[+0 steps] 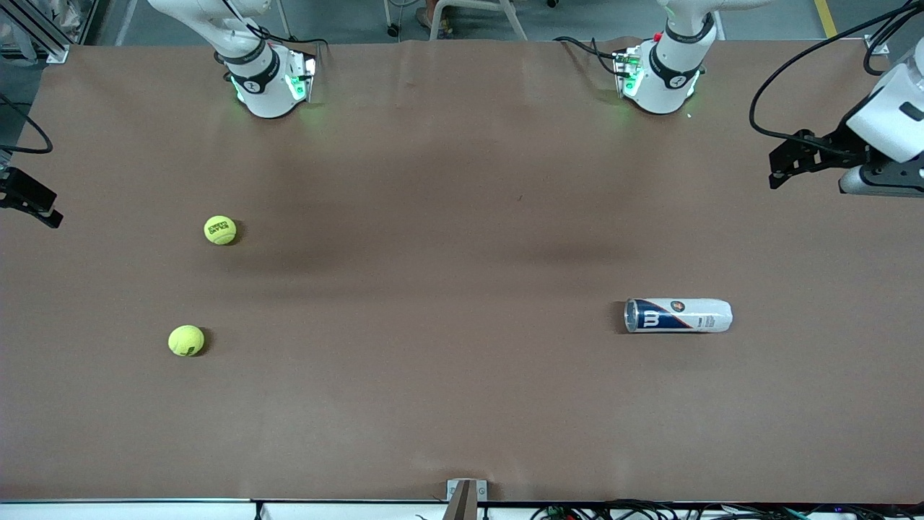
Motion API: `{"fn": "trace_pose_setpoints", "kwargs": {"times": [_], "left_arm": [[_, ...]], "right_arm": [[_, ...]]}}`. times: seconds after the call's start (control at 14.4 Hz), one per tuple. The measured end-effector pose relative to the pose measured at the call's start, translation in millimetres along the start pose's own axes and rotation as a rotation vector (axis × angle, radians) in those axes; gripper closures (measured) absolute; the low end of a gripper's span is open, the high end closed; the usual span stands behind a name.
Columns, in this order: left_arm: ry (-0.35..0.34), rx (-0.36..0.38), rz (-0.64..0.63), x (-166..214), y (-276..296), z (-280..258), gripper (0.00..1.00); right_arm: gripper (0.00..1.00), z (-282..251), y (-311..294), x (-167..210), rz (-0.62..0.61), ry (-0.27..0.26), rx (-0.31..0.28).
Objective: Insert tennis ball vertically with right arm
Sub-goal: 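Reach the left gripper down to the lying Wilson ball can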
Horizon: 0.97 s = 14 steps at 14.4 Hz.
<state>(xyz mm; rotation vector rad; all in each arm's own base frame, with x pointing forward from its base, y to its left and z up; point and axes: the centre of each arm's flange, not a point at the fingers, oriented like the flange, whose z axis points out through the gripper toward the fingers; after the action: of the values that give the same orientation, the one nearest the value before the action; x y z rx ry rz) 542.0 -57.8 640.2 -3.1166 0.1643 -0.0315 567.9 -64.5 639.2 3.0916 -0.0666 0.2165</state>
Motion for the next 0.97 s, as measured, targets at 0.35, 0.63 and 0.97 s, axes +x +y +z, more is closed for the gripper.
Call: {"fn": "trace_pose_setpoints", "kwargs": {"times": [0.35, 0.63, 0.97], "left_arm": [[0.001, -0.001, -0.001, 1, -1, 0, 0.0], [-0.052, -0.007, 0.034, 16, -4, 30, 0.0], [-0.107, -0.045, 0.341, 71, -2, 141, 0.0]], "right_arm": [[0.0, 0, 0, 0, 0.0, 0.001, 0.0], [0.0, 0, 0, 0, 0.0, 0.001, 0.0], [0.0, 0, 0, 1, 0.0, 0.002, 0.0]]}}
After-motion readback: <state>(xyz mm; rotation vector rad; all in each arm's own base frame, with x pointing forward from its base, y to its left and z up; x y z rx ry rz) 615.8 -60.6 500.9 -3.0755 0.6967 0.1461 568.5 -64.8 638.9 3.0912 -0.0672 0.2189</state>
